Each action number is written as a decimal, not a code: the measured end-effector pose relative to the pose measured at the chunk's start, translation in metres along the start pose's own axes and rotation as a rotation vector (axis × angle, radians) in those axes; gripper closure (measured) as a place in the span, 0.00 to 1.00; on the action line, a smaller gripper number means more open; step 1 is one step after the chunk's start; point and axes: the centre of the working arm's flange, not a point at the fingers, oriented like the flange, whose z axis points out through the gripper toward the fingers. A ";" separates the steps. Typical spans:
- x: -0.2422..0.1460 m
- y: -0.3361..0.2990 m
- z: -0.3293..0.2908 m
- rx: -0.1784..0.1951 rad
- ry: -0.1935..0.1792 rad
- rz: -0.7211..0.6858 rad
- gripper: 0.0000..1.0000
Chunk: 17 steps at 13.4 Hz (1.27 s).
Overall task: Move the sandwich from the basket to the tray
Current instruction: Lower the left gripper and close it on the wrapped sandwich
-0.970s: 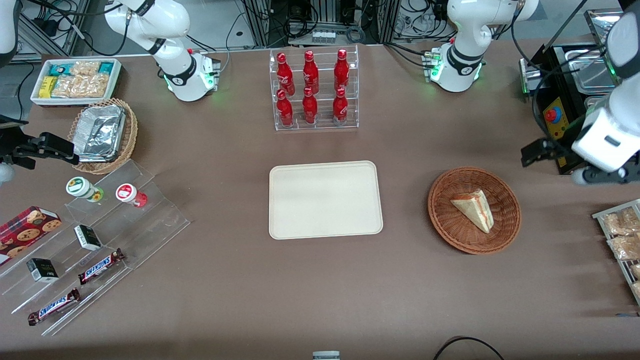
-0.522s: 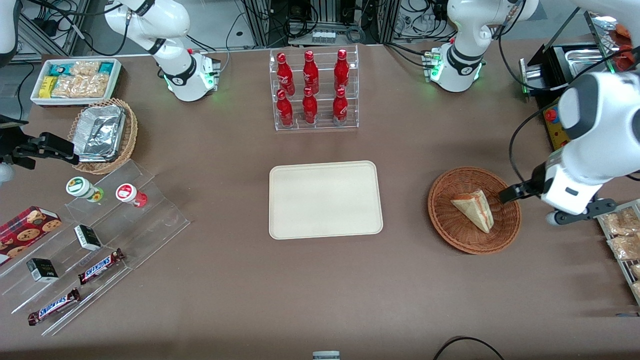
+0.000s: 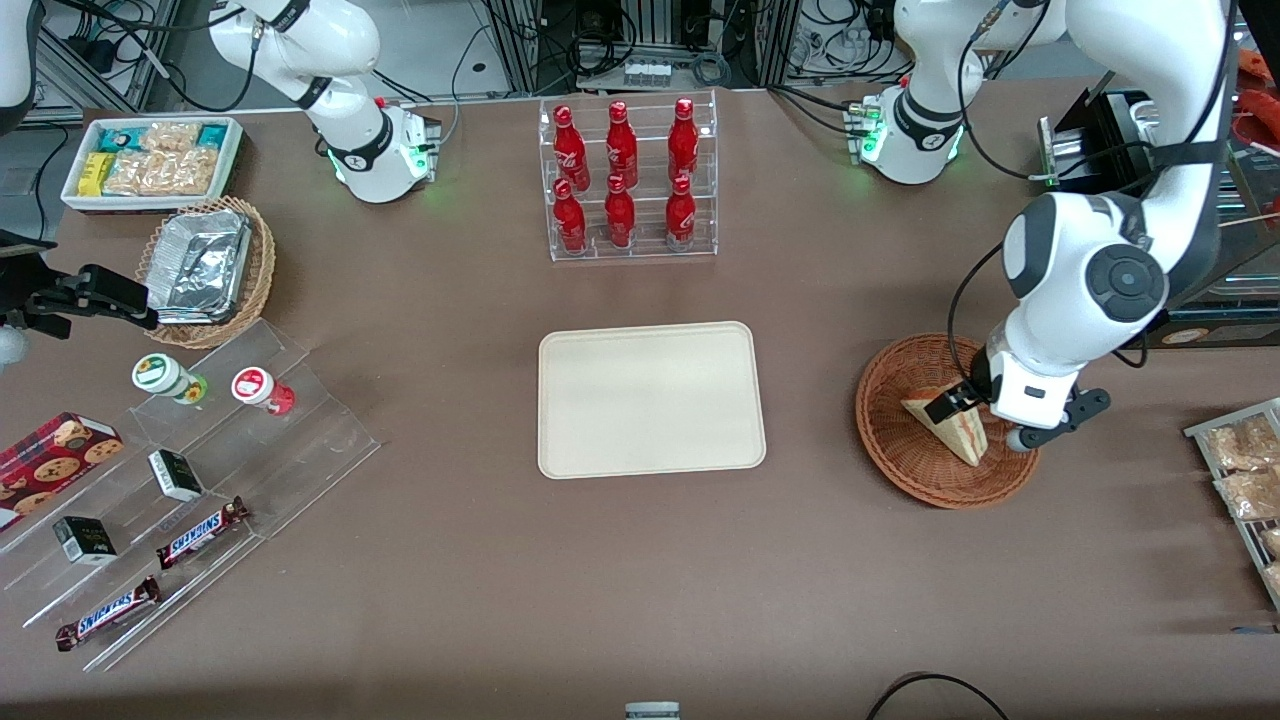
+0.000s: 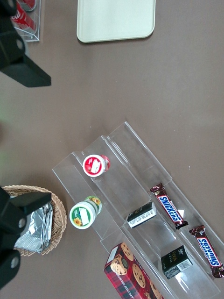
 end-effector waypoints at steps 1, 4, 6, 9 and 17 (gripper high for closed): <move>-0.004 -0.007 0.011 0.000 0.001 -0.006 0.00; -0.009 -0.019 0.028 0.006 -0.007 -0.018 0.00; -0.008 -0.028 0.033 0.014 -0.017 -0.034 0.00; -0.004 -0.043 0.039 0.016 -0.021 -0.062 0.00; -0.006 -0.038 0.056 0.001 -0.004 -0.056 0.00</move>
